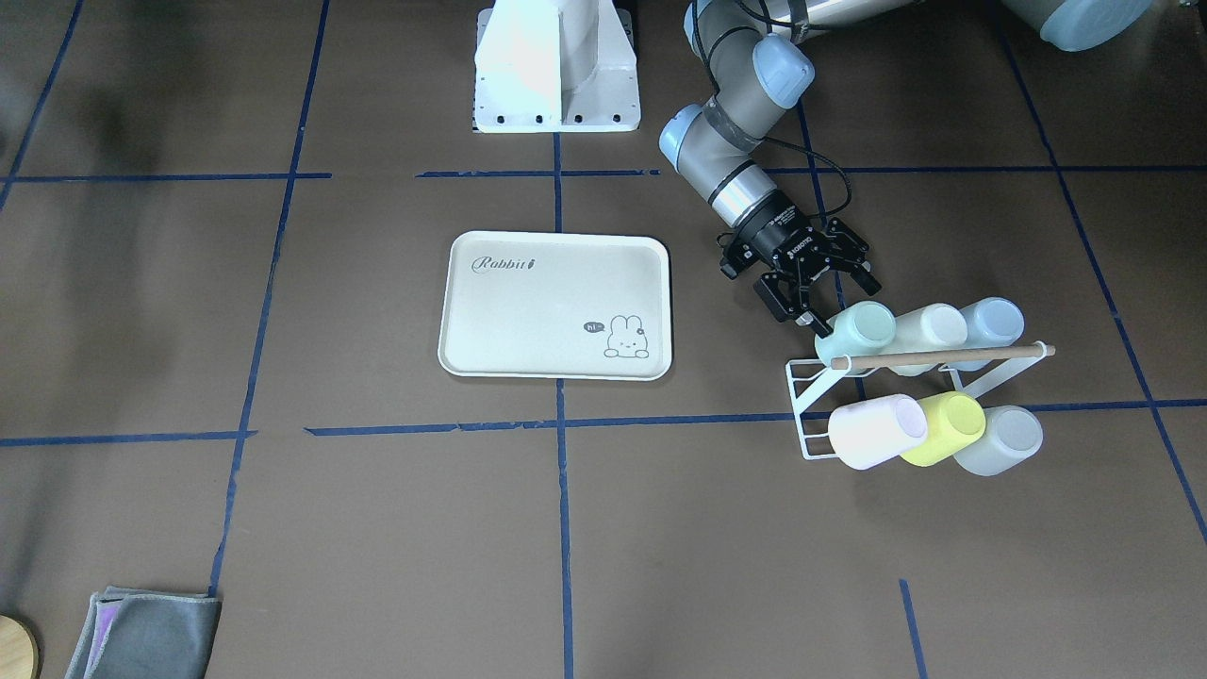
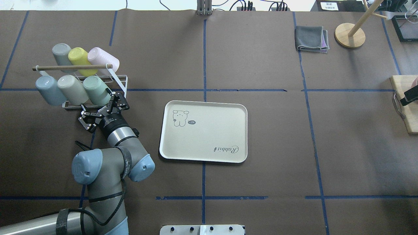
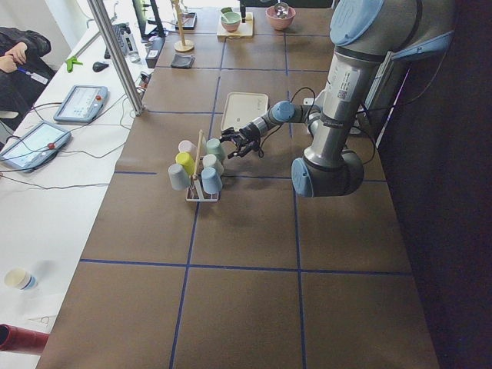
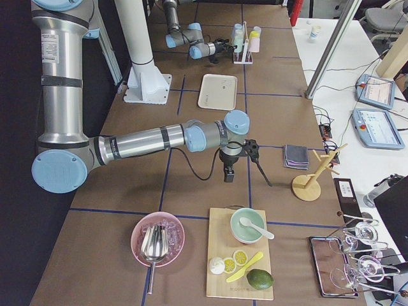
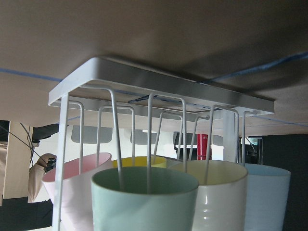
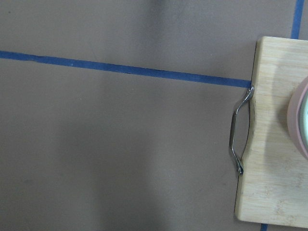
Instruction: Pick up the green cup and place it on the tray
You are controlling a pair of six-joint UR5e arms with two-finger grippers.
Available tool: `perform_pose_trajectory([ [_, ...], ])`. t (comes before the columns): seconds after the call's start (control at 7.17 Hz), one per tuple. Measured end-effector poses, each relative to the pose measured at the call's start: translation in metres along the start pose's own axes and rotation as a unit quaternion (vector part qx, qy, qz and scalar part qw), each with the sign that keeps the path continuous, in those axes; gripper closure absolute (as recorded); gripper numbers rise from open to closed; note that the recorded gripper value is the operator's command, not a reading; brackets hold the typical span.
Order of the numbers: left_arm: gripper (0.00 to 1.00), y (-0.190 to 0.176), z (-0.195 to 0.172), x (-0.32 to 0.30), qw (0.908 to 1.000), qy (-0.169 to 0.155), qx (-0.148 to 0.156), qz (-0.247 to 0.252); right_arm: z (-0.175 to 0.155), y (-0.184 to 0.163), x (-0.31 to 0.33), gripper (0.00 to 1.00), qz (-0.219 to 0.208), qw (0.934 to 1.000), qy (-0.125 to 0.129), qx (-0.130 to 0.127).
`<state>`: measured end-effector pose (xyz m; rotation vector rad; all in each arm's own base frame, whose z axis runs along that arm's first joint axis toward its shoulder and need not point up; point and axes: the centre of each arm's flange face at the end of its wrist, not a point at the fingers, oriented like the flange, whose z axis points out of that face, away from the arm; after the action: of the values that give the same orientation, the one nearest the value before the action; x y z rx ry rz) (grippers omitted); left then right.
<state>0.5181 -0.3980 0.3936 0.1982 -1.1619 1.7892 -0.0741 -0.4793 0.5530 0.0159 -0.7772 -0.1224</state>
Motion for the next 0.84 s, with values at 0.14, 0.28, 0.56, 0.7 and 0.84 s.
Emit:
perform_pose_trajectory([
  [0.14,0.0,0.0,0.006,-0.001,1.0,0.001,-0.003,-0.004,-0.001,0.0,0.0,0.0,0.0,1.0,0.0,0.001],
  [0.28,0.0,-0.004,0.011,-0.002,1.0,-0.001,-0.005,-0.007,-0.001,0.0,0.0,0.0,0.0,1.0,0.0,0.001],
  [0.56,0.0,-0.011,0.016,-0.004,0.9999,-0.005,-0.003,-0.015,-0.002,0.0,0.001,0.0,0.001,1.0,-0.001,0.002],
  [0.7,0.0,-0.011,0.017,-0.005,0.9998,-0.005,-0.003,-0.017,-0.003,0.0,0.0,0.0,0.001,1.0,-0.002,0.002],
  [0.84,0.01,-0.009,0.019,-0.005,0.9998,-0.004,-0.004,-0.019,-0.003,0.0,0.0,0.0,0.001,1.0,-0.003,0.002],
])
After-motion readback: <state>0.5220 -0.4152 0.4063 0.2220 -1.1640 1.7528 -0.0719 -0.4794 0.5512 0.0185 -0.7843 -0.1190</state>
